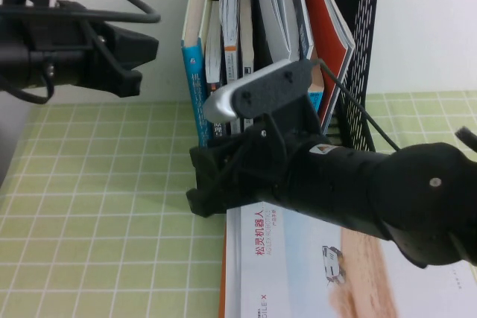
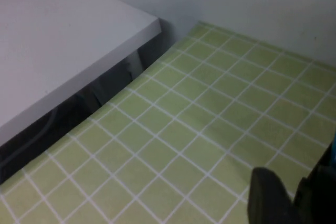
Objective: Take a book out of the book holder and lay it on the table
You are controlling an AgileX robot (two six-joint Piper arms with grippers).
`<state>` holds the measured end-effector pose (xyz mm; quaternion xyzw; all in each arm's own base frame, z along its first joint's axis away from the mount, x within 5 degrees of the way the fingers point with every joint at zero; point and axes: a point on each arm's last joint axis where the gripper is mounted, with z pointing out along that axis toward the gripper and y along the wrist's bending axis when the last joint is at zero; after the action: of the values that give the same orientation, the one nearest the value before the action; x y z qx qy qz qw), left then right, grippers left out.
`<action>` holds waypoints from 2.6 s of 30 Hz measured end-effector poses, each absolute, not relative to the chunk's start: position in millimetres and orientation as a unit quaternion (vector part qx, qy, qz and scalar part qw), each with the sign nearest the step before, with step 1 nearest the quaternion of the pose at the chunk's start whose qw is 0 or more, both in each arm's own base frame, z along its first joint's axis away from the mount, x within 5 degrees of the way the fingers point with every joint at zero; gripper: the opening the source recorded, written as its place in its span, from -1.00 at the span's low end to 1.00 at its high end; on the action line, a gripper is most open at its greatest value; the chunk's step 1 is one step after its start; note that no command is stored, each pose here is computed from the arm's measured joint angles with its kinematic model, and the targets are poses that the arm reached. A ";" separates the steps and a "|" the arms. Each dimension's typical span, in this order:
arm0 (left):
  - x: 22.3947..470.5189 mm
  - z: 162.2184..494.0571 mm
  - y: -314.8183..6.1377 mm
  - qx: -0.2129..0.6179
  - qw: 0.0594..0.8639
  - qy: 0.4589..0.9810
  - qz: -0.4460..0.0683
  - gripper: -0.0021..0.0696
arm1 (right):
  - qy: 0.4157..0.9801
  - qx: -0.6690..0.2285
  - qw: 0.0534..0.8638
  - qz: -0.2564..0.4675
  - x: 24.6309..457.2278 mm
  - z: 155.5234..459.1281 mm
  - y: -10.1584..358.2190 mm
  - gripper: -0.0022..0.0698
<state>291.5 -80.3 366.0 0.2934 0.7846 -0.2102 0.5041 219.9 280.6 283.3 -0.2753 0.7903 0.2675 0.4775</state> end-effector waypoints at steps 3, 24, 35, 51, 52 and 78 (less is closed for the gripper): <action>302.9 361.9 -90.1 0.305 0.500 0.782 -0.213 -0.95 | 0.792 -0.260 0.486 0.264 228.1 284.5 287.1 -0.25; 352.1 346.8 -122.0 0.314 0.470 0.788 -0.243 -0.95 | 0.803 -0.195 0.539 0.162 260.2 245.8 291.8 0.05; 353.2 345.3 -122.5 0.305 0.464 0.793 -0.251 -0.95 | 0.773 -0.174 0.588 0.164 276.3 232.6 306.2 0.05; 354.4 344.7 -122.0 0.302 0.466 0.794 -0.247 -0.95 | 0.760 -0.176 0.613 0.123 306.2 221.7 326.4 -0.38; 354.4 344.7 -122.0 0.302 0.466 0.794 -0.247 -0.95 | 0.762 -0.173 0.613 0.118 306.9 223.2 324.4 -0.49; 296.7 424.4 -85.7 0.252 0.510 0.778 -0.266 -0.95 | 0.709 -0.170 0.662 0.175 272.0 350.8 279.4 -0.58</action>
<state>296.7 -85.7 424.4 0.2519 0.7782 -0.2665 0.5098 272.0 279.4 350.8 -0.1696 0.7090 0.1755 0.6617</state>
